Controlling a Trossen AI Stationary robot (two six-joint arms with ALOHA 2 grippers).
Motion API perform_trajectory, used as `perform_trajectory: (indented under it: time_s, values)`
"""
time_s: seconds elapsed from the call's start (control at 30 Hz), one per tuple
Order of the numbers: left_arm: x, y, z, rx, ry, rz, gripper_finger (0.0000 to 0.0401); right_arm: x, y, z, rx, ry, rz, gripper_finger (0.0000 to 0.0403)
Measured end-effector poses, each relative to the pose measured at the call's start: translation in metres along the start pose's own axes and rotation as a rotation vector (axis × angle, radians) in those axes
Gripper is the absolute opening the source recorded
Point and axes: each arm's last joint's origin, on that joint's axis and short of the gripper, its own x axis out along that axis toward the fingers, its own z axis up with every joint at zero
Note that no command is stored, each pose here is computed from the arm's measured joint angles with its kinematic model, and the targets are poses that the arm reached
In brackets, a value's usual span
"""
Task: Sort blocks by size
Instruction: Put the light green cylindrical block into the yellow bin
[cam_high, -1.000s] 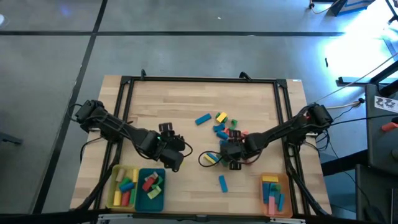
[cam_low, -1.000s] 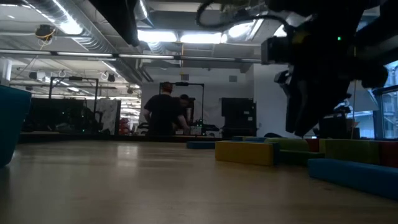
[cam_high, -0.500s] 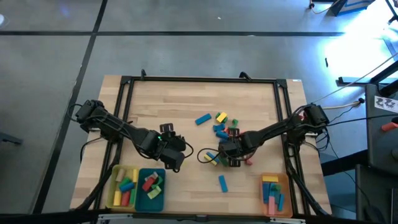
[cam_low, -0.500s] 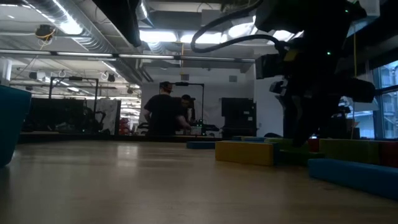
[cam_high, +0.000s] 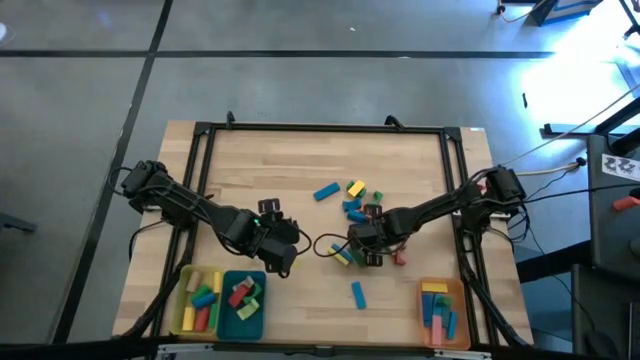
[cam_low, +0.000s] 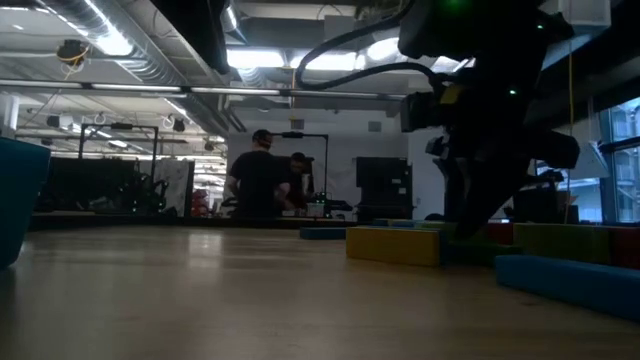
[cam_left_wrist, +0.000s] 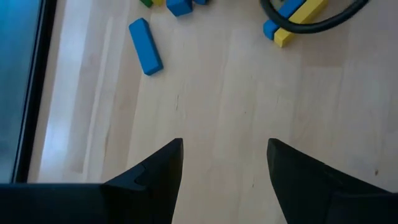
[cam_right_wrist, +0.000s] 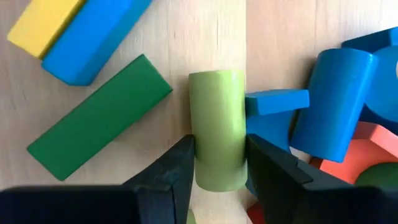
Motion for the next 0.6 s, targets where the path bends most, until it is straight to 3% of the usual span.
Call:
perform_trajectory:
  time_s: [0.6]
  values:
    - [-0.0094, 0.0043, -0.0024, 0.01, -0.017, -0.01, 0.021, 0.001, 0.0005, 0.0026, 0.01, -0.001, 0.067, 0.0143]
